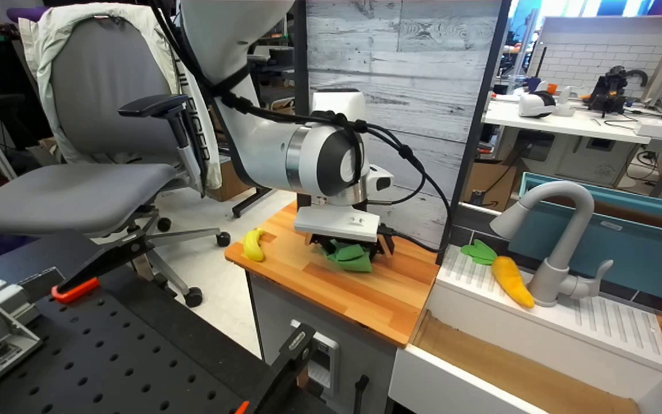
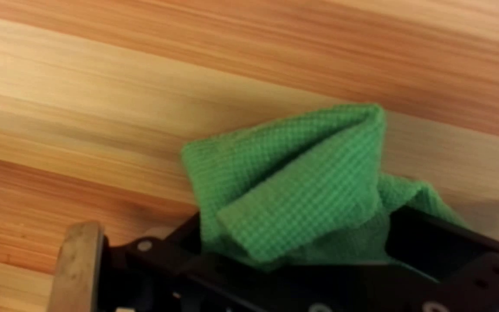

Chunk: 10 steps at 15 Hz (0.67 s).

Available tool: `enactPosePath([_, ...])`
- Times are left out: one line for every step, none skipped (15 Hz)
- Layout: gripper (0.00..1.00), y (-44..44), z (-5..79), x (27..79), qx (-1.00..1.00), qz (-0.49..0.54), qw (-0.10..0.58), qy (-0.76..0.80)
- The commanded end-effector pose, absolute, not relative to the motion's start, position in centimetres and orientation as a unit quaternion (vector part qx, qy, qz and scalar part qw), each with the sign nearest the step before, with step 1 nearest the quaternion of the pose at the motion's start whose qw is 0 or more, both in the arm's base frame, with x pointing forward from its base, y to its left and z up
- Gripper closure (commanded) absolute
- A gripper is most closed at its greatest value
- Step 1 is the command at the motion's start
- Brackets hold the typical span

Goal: Move the green towel to the left

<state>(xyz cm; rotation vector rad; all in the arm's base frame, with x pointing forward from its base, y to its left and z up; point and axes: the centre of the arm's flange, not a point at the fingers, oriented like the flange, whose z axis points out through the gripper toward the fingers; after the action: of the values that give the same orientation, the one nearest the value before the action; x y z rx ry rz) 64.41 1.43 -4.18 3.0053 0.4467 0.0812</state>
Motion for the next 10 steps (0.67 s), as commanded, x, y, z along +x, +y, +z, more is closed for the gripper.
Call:
enactPosePath([0.00,5.3,-4.3,62.1,0.984,0.026,0.057,0.168])
enactPosePath([0.00,6.2,-4.3,61.8,0.983,0.024,0.058,0.173])
enactPosePath([0.00,7.1,-4.2,61.6,0.982,0.023,0.057,0.178])
enactPosePath([0.00,8.1,-4.1,61.4,0.982,0.022,0.058,0.181])
enactPosePath([0.00,9.0,-4.1,61.2,0.981,0.021,0.059,0.182])
enactPosePath([0.00,9.9,-4.0,60.9,0.981,0.019,0.060,0.184])
enactPosePath([0.00,10.6,-3.9,60.6,0.981,0.021,0.060,0.185])
enactPosePath([0.00,11.3,-3.6,60.4,0.981,0.022,0.058,0.186])
enactPosePath([0.00,11.8,-3.4,60.3,0.981,0.023,0.056,0.186])
enactPosePath([0.00,12.3,-3.1,60.2,0.981,0.024,0.054,0.185])
